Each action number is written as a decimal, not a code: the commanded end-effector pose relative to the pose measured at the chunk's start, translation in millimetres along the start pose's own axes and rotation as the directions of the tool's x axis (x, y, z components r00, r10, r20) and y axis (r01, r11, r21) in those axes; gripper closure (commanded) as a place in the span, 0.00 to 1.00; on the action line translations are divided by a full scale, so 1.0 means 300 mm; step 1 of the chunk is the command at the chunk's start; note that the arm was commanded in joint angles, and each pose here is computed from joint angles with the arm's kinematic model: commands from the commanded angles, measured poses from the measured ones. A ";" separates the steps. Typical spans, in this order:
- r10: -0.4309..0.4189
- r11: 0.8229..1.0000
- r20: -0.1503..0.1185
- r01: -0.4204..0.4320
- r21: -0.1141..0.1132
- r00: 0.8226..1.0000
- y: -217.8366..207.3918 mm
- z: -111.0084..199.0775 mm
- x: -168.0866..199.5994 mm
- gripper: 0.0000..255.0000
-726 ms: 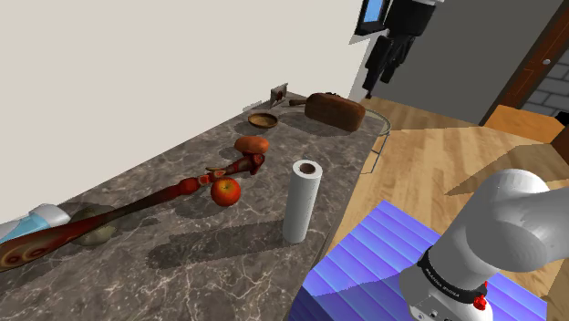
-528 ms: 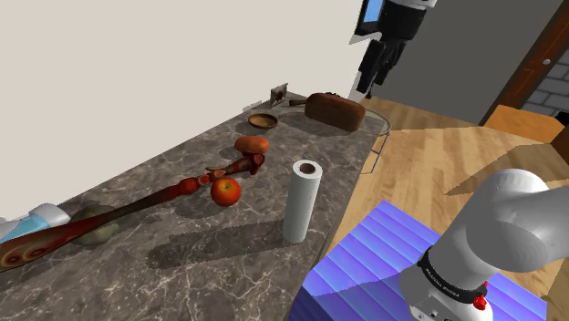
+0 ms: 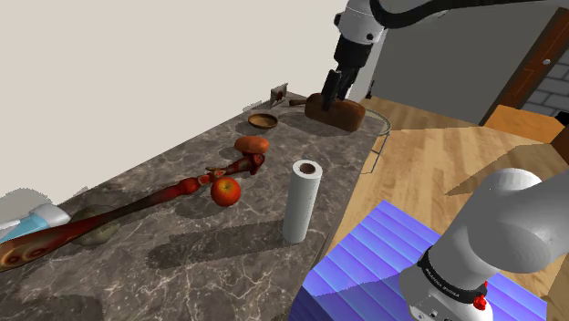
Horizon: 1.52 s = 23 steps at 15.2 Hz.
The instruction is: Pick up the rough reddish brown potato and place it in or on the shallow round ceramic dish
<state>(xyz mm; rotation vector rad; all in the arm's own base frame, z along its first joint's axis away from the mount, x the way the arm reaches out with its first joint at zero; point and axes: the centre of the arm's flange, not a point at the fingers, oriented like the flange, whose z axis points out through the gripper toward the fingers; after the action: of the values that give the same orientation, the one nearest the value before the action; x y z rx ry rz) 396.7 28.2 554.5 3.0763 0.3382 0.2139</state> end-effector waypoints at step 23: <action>-0.334 0.941 -0.038 0.331 -0.067 0.942 -0.147 0.704 0.600 0.00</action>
<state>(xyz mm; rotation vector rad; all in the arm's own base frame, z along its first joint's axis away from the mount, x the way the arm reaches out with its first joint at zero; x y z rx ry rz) 588.4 104.6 372.0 2.8988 0.8245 0.2772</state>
